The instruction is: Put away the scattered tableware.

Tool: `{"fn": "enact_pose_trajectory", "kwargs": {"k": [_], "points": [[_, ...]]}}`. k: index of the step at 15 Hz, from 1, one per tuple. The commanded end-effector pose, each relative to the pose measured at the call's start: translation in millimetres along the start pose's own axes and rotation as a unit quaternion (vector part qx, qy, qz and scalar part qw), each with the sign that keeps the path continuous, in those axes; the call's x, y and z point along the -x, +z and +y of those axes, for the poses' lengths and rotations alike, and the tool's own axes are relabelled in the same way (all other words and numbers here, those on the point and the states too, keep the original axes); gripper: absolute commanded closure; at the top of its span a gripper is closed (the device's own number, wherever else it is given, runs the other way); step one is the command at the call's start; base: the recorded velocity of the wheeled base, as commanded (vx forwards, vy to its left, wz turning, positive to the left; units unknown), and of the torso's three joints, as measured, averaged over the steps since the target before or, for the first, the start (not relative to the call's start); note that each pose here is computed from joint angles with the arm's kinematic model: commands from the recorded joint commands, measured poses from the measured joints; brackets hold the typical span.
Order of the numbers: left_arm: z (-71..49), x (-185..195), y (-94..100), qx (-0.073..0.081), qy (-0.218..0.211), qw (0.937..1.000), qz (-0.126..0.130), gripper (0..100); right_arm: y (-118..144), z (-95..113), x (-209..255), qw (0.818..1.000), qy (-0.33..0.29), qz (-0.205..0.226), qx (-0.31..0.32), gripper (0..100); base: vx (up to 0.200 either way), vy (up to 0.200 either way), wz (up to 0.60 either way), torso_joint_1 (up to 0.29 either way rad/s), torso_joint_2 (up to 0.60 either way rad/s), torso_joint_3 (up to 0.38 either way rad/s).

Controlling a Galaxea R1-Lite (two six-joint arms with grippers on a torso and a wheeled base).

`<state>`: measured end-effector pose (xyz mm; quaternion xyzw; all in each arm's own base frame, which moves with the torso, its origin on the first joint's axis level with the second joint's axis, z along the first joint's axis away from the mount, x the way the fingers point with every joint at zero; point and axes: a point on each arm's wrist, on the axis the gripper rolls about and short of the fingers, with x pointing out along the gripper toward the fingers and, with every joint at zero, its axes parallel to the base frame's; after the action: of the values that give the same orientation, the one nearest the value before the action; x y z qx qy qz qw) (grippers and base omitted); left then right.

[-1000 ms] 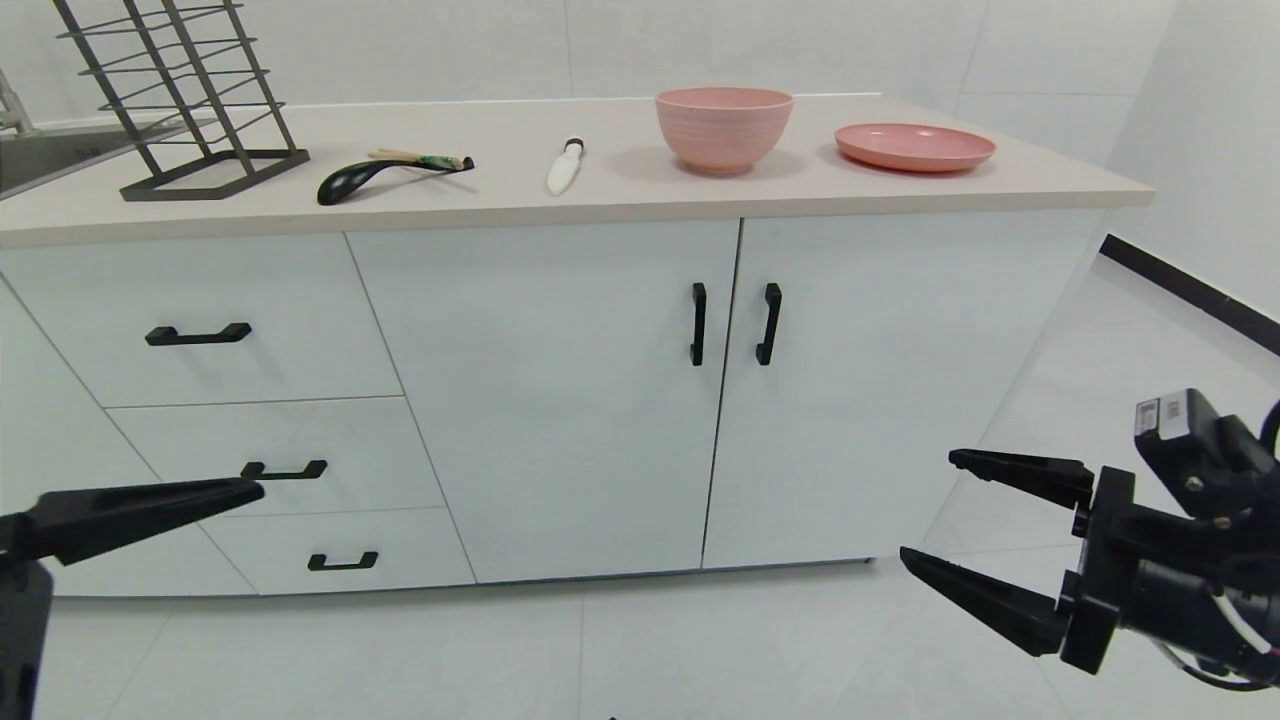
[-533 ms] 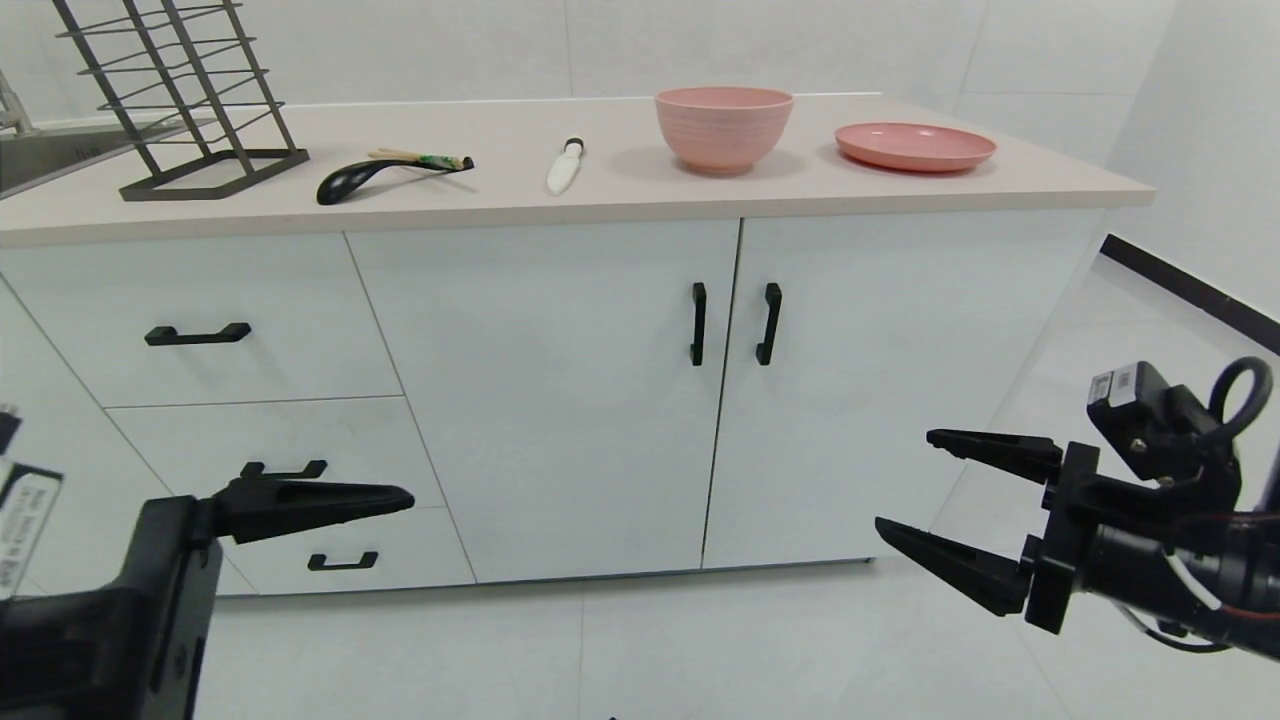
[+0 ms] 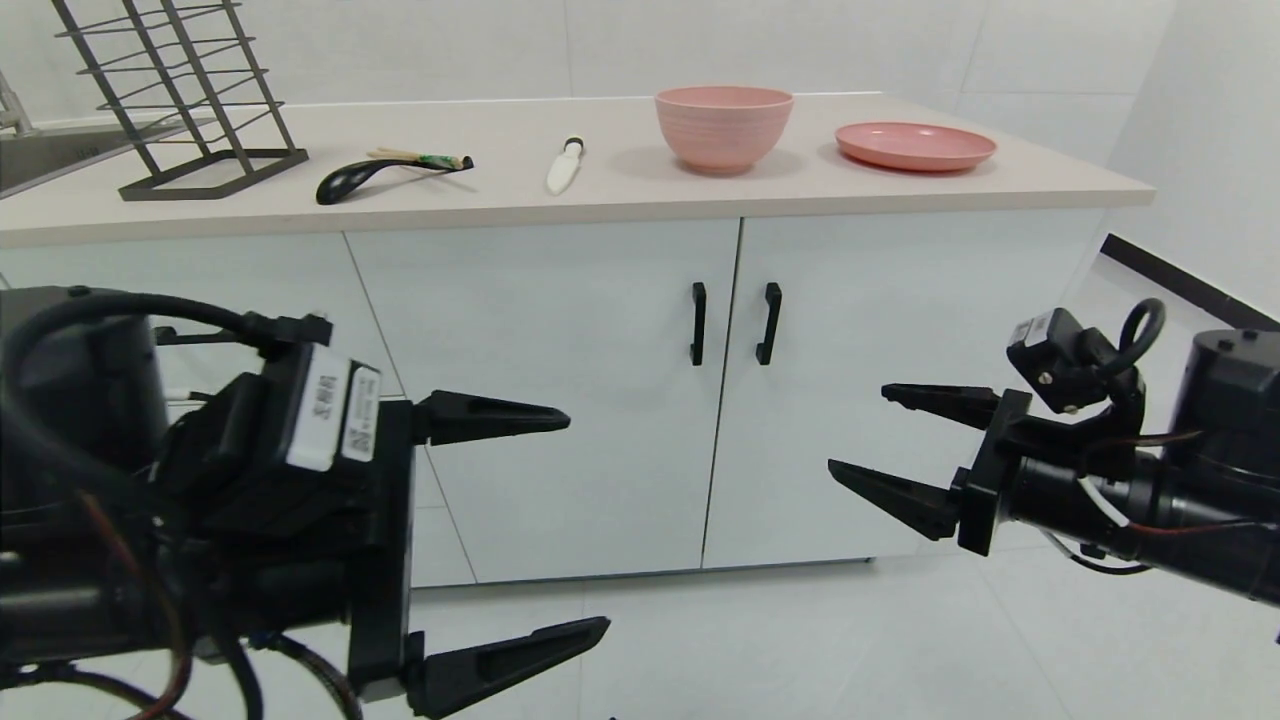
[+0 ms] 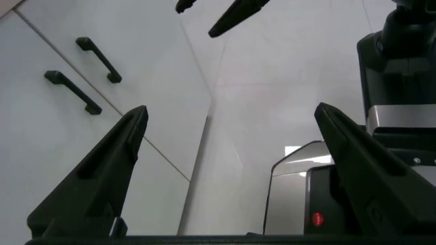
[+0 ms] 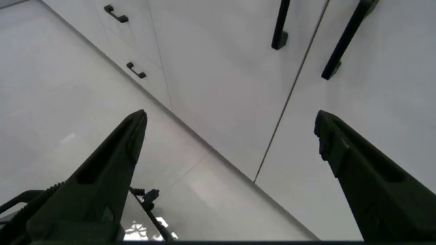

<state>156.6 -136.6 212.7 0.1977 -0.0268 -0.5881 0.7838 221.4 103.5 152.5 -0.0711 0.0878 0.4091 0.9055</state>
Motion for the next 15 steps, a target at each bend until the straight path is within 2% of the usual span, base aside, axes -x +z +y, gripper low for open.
{"fn": "enact_pose_trajectory", "kwargs": {"k": [1,2,4,7,9,10,11,12,13,14,15], "points": [[5.2,-20.2,-13.1,0.019,-0.015,0.9995,0.020,0,-5.4,-4.1,-10.6,1.000,0.008,0.012,-0.005,0,0.000,0.000,0.00,0.000,0.00,0.000],[5.6,-20.5,-12.9,0.020,-0.014,0.9995,0.019,0,-4.6,-6.2,-14.8,1.000,0.010,0.008,-0.003,0,0.000,0.000,0.00,0.000,0.00,0.000],[5.5,-18.8,-12.8,0.021,-0.011,0.9995,0.020,0,-5.6,-10.7,-28.4,0.998,0.053,-0.025,0.024,0,0.000,0.000,0.00,0.000,0.00,0.000],[5.8,-18.7,-12.8,0.021,-0.010,0.9995,0.020,0,-14.6,-22.2,-44.6,0.997,0.059,-0.029,0.028,0,0.000,0.000,0.00,0.000,0.00,0.000],[8.5,-20.1,-7.8,0.037,-0.006,0.9993,0.009,0,-7.3,-36.0,-55.1,0.997,0.046,-0.044,0.036,0,0.000,0.000,0.00,0.000,0.00,0.000],[10.7,-20.5,-3.3,0.041,-0.001,0.9991,-0.003,0,-5.4,-40.9,-59.6,0.997,0.042,-0.048,0.038,0,0.000,0.000,0.00,0.000,0.00,0.000],[14.8,-21.8,5.5,0.054,0.005,0.9984,-0.019,0,-5.9,-47.0,-66.1,0.997,0.038,-0.050,0.039,0,0.000,0.000,0.00,0.000,0.00,0.000],[14.8,-21.8,5.5,0.054,0.005,0.9984,-0.019,0,-5.9,-47.0,-66.1,0.997,0.038,-0.050,0.039,0,0.000,0.000,0.00,0.000,0.00,0.000],[22.6,-25.1,15.1,0.081,0.010,0.9960,-0.035,0,-16.0,-53.9,-81.4,0.997,0.042,-0.046,0.036,0,0.000,0.000,0.00,0.000,0.00,0.000],[23.9,-27.0,14.0,0.088,0.010,0.9954,-0.036,0,-23.3,-55.7,-87.1,0.998,0.043,-0.040,0.032,0,0.000,0.000,0.00,0.000,0.00,0.000],[25.2,-30.9,10.2,0.088,0.010,0.9955,-0.035,0,-26.4,-59.8,-93.3,0.998,0.040,-0.042,0.032,0,0.000,0.000,0.00,0.000,0.00,0.000]]}}
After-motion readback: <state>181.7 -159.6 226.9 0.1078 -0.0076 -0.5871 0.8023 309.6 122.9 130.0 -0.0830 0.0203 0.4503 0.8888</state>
